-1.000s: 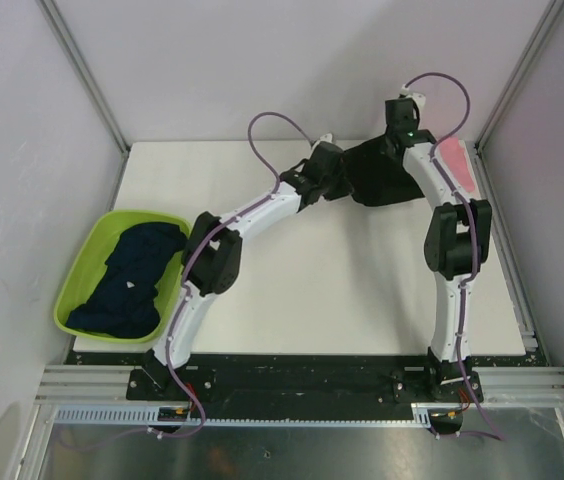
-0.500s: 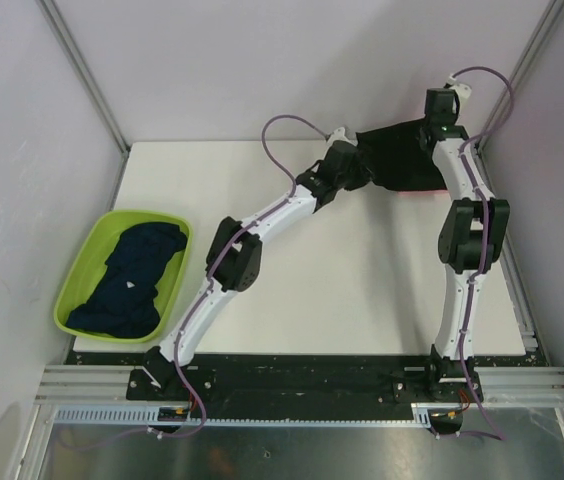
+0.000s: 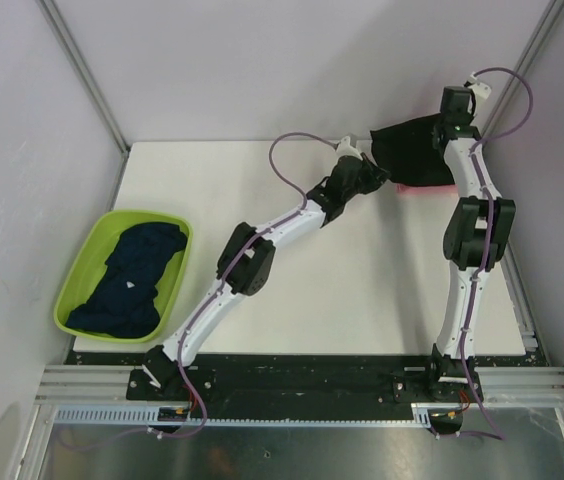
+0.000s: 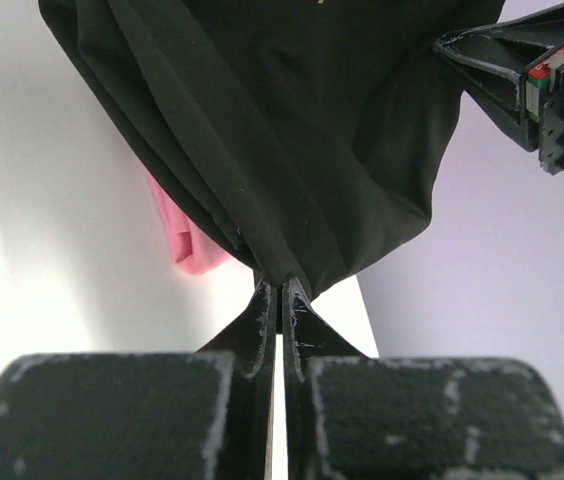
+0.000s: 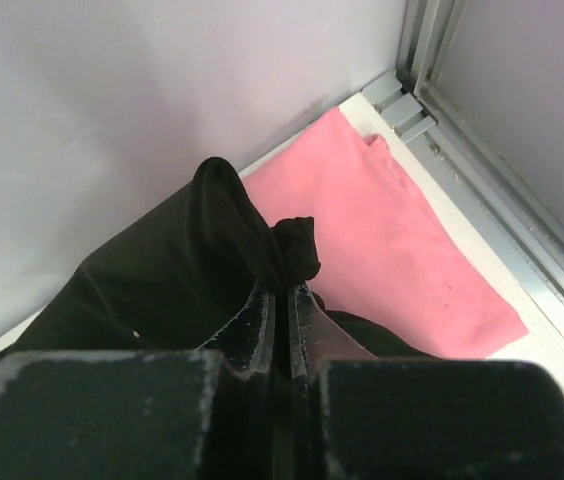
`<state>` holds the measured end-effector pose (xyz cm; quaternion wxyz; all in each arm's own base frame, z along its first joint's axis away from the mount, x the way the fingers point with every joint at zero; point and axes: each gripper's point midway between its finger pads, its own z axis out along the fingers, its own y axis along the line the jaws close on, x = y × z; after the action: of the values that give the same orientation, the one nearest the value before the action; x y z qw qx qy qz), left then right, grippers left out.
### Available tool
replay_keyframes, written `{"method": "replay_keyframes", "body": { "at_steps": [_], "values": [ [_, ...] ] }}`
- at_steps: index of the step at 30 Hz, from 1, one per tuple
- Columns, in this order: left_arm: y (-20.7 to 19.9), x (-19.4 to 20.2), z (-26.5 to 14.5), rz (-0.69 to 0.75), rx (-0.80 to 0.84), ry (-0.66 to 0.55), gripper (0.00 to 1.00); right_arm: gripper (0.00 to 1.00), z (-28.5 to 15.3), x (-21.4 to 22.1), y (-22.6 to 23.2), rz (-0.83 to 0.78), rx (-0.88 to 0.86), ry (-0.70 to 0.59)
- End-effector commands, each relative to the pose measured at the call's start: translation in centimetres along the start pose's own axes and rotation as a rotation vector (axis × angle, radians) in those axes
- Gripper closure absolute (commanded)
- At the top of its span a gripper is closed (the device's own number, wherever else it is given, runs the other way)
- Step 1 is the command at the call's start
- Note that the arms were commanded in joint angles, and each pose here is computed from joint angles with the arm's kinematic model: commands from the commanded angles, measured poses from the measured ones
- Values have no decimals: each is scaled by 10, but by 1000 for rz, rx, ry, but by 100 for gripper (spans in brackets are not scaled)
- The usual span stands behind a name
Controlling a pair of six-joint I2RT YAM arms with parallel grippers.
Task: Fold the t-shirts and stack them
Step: Put the neatly folded tshirt into the corner of the board with both arms
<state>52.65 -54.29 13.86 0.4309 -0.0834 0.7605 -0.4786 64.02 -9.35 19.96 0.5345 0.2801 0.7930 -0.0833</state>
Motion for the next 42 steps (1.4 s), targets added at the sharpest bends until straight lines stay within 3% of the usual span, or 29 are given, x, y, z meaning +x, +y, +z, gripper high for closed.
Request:
{"method": "replay_keyframes", "body": {
  "at_steps": [1,17,42],
  "values": [
    [-45,-33,4,-60,148,-142,100,100,0,-55,-2,83,15,-164],
    [-32,-32,16,-118,195,-249,100,100,20,-54,-26,104,71,-189],
    [5,-1,30,-205,148,-309,100,100,49,-46,-47,78,130,-224]
  ]
}}
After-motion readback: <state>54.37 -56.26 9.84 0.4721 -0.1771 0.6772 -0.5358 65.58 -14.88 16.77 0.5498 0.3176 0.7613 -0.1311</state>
